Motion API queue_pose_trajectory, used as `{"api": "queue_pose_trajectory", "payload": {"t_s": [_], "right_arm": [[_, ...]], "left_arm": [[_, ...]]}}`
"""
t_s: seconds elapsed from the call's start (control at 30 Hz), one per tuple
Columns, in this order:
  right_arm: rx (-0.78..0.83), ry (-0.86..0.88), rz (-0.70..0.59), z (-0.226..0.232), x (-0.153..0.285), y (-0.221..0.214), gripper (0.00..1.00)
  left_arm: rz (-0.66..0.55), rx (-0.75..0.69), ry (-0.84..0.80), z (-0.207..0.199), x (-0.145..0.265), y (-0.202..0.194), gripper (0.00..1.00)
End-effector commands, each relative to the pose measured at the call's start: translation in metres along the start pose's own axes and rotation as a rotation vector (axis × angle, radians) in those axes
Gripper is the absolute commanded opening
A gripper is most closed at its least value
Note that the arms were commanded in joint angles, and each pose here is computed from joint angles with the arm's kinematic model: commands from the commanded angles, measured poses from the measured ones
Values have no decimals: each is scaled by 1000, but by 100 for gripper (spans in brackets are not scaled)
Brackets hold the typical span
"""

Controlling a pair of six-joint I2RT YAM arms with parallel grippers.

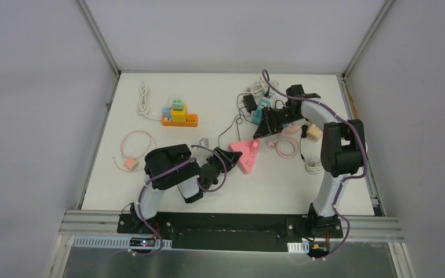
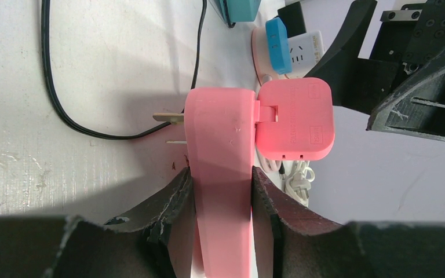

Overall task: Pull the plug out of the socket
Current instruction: Remove the plug from the socket.

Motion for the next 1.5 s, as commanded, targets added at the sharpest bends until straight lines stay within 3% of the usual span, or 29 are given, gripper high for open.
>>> {"api": "queue_pose_trajectory", "payload": {"t_s": [0.0,0.27,0.47,0.57,0.73,0.9,1.0,1.13,1.47], "right_arm": [[80,11,-17,15,10,12,75],[221,-131,-13,13,39,11,80],[490,-142,15,29,57,9,88],[716,-105,18,40,65,9,99],[1268,60,46,51,64,0,100],[1566,246,125,52,52,17,97],[1640,243,157,49,43,29,93],[1706,182,324,44,22,37,86],[1762,183,527,21,-14,27,71]], "left_arm": [[87,-157,105,34,13,-16,0],[90,-158,102,34,13,-16,0],[92,-160,100,34,13,-17,0],[94,-161,96,34,12,-17,0],[96,-161,94,33,13,-17,0],[96,-161,94,33,13,-17,0],[98,-161,93,33,13,-17,0],[98,-161,90,32,12,-17,0],[98,-162,89,33,12,-17,0]]}}
Point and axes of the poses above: each gripper's point midway between its finger pads, its own x axis back along the fingers, its own z axis along the line the jaws close on, y = z × x, the point moved 10 cm from there along x, back along the fingers, and after that the axes turned 6 degrees about x, right-handed, at the moved point
